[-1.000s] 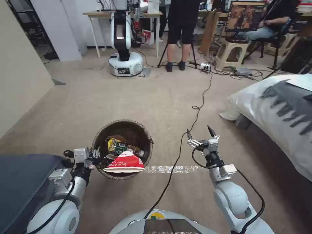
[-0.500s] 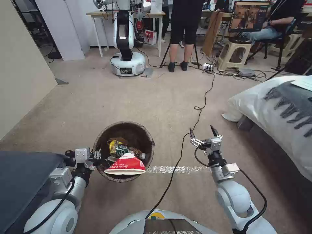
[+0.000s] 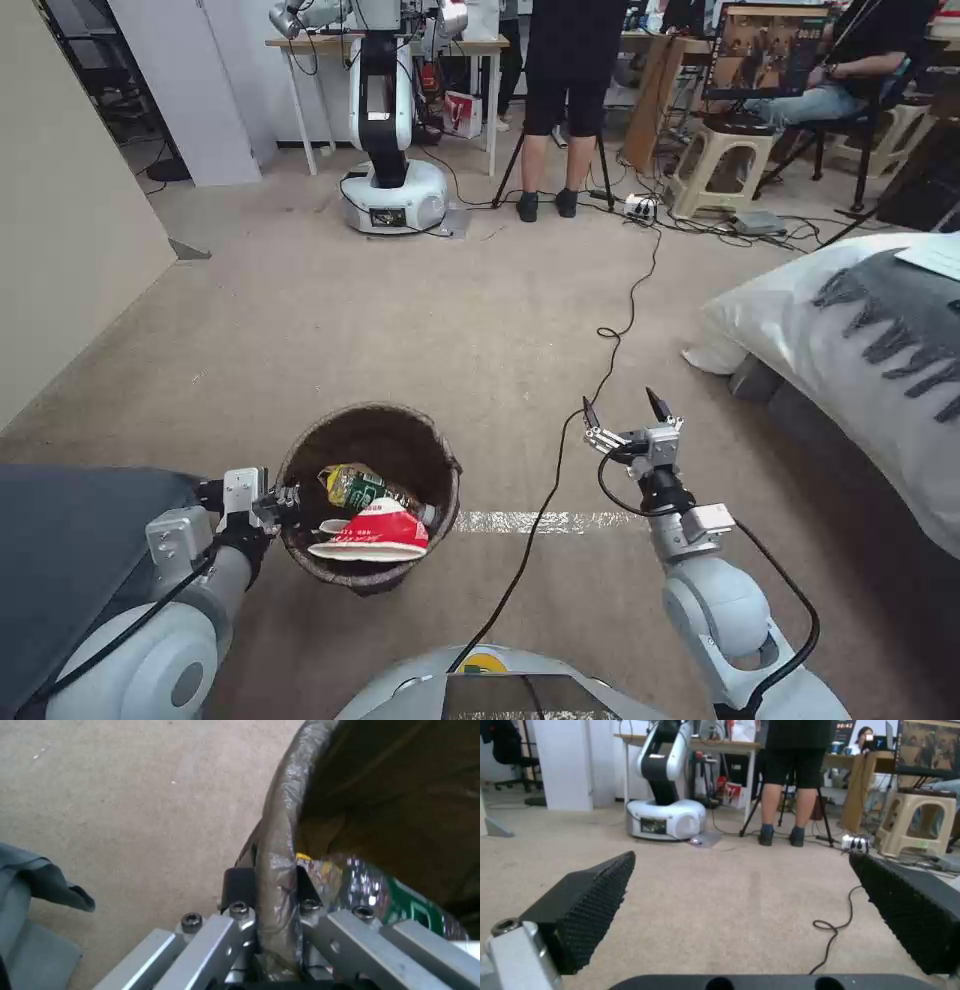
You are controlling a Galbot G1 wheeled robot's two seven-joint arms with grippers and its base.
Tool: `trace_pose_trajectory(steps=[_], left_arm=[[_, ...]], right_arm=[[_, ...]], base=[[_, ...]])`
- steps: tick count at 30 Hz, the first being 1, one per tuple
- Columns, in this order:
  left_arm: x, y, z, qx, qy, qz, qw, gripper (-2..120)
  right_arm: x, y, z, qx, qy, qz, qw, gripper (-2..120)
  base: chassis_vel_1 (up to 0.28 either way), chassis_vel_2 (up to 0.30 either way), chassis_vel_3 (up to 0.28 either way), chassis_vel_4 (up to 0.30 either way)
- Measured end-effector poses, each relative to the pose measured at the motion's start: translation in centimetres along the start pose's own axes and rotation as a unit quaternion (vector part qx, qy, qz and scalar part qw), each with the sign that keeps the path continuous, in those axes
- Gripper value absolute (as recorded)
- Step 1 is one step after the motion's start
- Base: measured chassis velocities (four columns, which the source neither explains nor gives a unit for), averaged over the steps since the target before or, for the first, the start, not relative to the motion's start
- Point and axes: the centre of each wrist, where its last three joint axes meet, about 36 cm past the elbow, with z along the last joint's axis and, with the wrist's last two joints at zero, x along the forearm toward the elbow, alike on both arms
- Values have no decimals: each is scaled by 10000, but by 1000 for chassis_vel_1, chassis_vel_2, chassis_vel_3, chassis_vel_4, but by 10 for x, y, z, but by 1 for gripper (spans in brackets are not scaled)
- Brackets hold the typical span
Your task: Pick up the trash bin, then pick up the garbage from the floor and place it into the trash bin.
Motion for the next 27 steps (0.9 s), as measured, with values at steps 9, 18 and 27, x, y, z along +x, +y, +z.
trace_pose_trajectory(steps=[9,18,27], left_arm=[[-1,-3,-1,260,50,32,9996,0],[-9,-2,-1,409,203,123,9989,0],[-24,7,2,354,374,80,9986,0]], right_arm=[[0,0,3,-15,1,-4,10000,100],[0,2,6,-30,17,-4,10000,100],[0,4,8,-38,38,-39,10000,100]], base=[[0,0,0,0],[0,0,0,0],[0,0,0,0]])
